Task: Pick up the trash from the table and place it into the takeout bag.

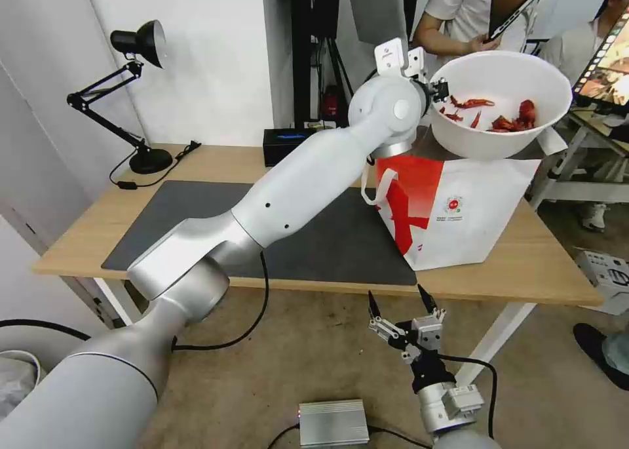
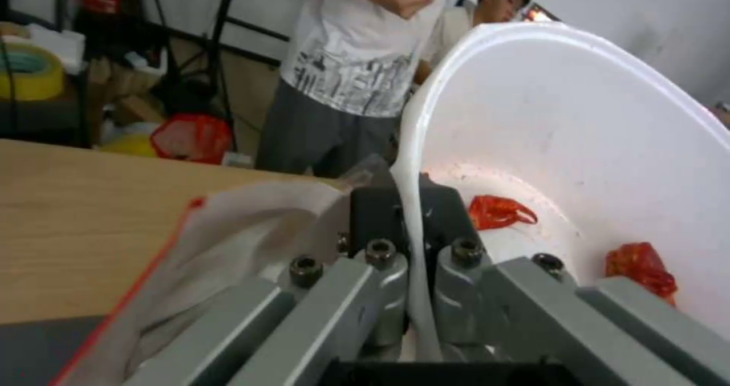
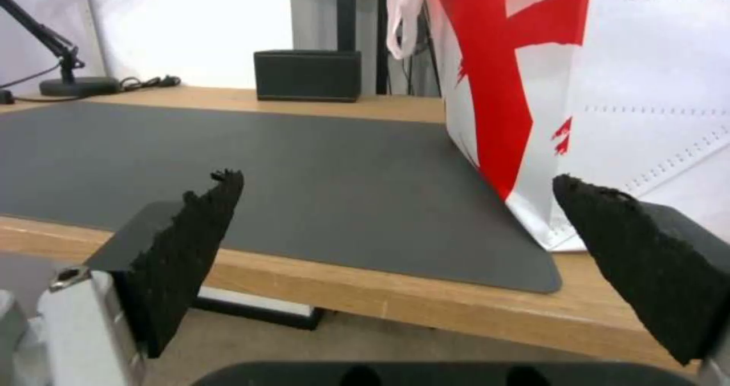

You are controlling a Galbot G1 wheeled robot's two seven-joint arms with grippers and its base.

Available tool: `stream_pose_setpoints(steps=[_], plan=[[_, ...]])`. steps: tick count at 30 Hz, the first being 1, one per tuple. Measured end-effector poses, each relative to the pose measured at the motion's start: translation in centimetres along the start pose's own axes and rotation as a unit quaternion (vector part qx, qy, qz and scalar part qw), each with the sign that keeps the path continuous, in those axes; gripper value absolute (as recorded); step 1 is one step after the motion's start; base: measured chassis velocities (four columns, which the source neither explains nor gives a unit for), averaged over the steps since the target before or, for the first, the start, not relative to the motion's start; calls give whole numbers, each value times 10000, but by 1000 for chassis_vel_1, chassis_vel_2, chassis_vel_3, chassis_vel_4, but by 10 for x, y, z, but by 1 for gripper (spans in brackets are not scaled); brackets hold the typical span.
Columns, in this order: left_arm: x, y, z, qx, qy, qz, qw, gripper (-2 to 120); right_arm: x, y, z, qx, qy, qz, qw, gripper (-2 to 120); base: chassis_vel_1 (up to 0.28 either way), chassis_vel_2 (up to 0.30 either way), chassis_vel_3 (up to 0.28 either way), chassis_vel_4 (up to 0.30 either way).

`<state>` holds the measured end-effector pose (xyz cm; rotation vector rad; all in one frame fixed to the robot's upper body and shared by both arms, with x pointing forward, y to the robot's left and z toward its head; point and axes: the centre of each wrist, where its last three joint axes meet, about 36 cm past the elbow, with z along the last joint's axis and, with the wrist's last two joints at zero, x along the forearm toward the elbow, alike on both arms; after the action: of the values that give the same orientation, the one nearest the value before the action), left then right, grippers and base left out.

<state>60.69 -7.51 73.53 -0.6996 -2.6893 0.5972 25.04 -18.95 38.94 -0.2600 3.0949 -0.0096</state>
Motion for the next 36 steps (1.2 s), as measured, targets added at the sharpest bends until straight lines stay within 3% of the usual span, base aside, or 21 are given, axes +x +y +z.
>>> stream_pose_setpoints(steps=[12,21,36], plan=[[-1,0,-2,241,-115,-298,9992,0,0,0,0,0,0,0,10000,100,0,0,0,0],[-10,10,24,71,-72,-675,9977,0,0,0,0,0,0,0,10000,100,0,0,0,0],[-12,14,46,-155,90,-769,9969,0,0,0,0,0,0,0,10000,100,0,0,0,0]])
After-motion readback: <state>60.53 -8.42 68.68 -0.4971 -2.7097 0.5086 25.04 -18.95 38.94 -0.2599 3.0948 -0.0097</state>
